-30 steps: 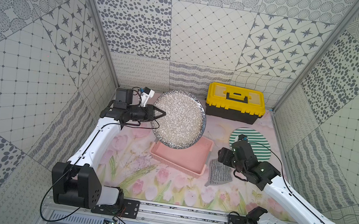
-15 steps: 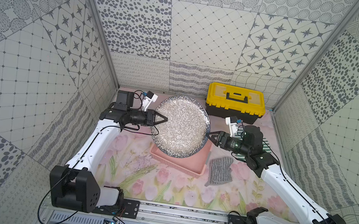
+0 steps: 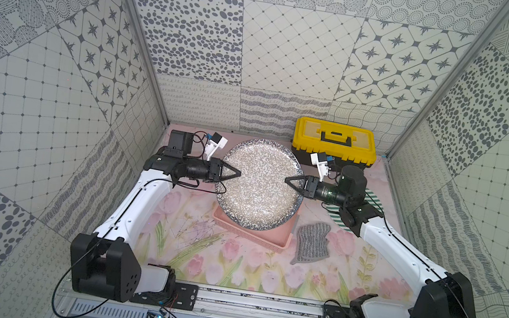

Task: Wipe the wet plate dry
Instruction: Place the plate on the plate.

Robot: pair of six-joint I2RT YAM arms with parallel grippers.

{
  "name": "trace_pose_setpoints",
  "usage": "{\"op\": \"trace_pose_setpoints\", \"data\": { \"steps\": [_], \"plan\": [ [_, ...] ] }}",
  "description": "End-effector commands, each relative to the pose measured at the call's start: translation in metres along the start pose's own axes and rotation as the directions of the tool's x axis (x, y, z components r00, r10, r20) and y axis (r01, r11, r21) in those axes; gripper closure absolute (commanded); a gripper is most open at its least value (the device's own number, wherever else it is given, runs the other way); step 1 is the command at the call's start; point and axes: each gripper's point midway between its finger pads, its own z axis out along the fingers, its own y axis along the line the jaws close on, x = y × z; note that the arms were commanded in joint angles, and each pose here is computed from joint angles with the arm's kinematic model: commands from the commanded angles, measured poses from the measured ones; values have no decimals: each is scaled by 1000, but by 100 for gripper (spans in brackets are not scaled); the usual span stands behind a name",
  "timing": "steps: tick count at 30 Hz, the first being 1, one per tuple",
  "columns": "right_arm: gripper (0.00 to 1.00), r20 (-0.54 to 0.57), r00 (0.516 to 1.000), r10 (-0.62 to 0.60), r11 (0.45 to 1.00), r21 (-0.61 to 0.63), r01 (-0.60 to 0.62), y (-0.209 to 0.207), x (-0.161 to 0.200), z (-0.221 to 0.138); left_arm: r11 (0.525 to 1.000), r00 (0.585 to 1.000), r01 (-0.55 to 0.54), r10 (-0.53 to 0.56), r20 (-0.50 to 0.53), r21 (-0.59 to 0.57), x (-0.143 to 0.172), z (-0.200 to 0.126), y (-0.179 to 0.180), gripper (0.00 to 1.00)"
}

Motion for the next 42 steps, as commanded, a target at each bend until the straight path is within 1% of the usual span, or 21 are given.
{"op": "trace_pose_setpoints", "data": {
  "steps": [1,6,7,8,9,12,14,16,18,21,22,25,30,36,42],
  "plan": [
    [100,27,999,-24,1000,20,23,-2,6,21,969,989,-135,143,-28,208,1,8,-43,100],
    [100,61,998,-11,999,34,9,-2,1,16,980,988,-151,152,1,131,-8,9,-34,100],
    [100,72,997,-9,999,35,6,-1,-1,15,981,988,-155,156,8,115,-10,9,-32,96],
    [100,83,997,0,999,34,-3,0,-3,13,982,987,-161,160,13,102,-12,10,-31,86],
    [100,100,995,9,999,32,-12,0,-7,11,982,987,-164,163,18,92,-13,9,-30,80],
    [100,143,989,37,999,13,-39,3,-17,4,983,986,-169,167,28,70,-17,9,-27,66],
    [100,171,984,56,998,8,-58,3,-24,-1,984,985,-172,170,35,50,-19,9,-25,48],
    [100,200,977,77,997,7,-80,1,-31,-8,984,984,-174,173,41,22,-22,8,-20,33],
    [100,233,968,94,995,-3,-96,1,-37,-16,983,982,-184,185,49,-8,-24,6,-17,23],
    [100,280,952,123,992,4,-130,-6,-46,-28,979,978,-190,195,73,-76,-29,1,-7,4],
    [100,296,946,134,990,7,-143,-8,-49,-32,977,977,-193,200,79,-91,-29,-1,-5,1],
    [100,349,921,170,981,26,-191,-21,-55,-47,969,974,-186,204,102,-161,-32,-10,8,0],
    [100,455,865,214,961,63,-270,-47,-63,-83,944,966,-195,231,114,-266,-30,-21,28,0],
    [100,587,772,246,929,84,-360,-77,-65,-132,943,968,-195,229,100,-268,-17,-20,36,0],
    [100,688,688,231,905,108,-412,-95,-65,-180,944,968,-198,230,96,-263,-17,-19,36,0]
  ]
}}
